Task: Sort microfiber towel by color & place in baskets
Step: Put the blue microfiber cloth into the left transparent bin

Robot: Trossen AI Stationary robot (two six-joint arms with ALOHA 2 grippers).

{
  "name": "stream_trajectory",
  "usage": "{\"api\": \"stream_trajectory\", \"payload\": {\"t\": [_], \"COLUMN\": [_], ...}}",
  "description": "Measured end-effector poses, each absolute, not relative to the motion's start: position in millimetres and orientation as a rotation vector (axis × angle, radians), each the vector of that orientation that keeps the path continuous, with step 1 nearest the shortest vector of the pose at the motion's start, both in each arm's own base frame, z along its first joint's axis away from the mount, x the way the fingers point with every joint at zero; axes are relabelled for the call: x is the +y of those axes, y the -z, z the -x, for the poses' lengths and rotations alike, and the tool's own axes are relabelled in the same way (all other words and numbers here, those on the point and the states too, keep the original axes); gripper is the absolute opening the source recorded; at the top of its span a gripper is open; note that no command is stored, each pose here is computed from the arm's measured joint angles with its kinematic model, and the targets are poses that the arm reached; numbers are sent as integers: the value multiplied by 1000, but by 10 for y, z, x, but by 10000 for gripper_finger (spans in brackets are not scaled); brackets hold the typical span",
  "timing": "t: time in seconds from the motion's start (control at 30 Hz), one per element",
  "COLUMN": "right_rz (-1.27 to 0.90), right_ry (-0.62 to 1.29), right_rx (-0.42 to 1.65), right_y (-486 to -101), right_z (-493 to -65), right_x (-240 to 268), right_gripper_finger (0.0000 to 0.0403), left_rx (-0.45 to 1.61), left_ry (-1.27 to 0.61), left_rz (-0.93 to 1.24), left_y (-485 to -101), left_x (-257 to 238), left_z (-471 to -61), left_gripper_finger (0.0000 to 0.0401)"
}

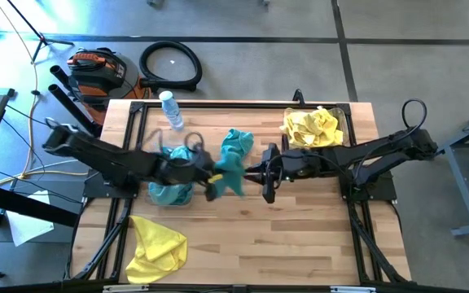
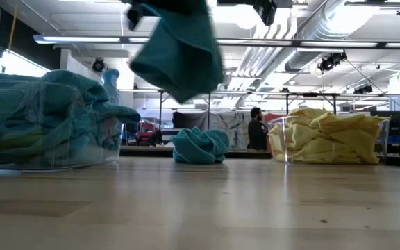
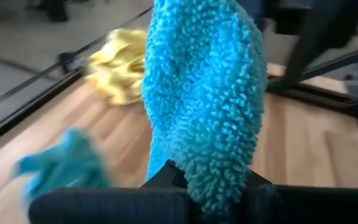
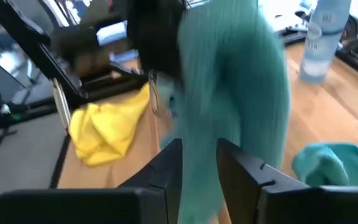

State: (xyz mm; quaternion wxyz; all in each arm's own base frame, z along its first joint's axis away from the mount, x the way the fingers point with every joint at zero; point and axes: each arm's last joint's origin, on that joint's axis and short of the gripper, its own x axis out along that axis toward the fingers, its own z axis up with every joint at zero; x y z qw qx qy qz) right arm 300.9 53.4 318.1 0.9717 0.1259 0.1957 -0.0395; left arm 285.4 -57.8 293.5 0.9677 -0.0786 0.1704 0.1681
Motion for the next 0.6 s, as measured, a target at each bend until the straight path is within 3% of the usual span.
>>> {"api": "stream_trajectory", "payload": {"t": [0.3, 0.6], "right_rz": [-314, -283], "right_ry": [151, 252], "right_rx": [532, 521], "right_y": [-3047, -3033], "right_z": [-2942, -2930], "right_x": [517, 487], "right_gripper_finger": [101, 101], "left_rx": [401, 558], "left_ry": [-578, -829], "left_rz": [294, 437], "left_y": [-3325, -3215], "left_x": [-273, -46], "left_z": [-1813, -1125], "left_gripper_finger": [1, 1]}}
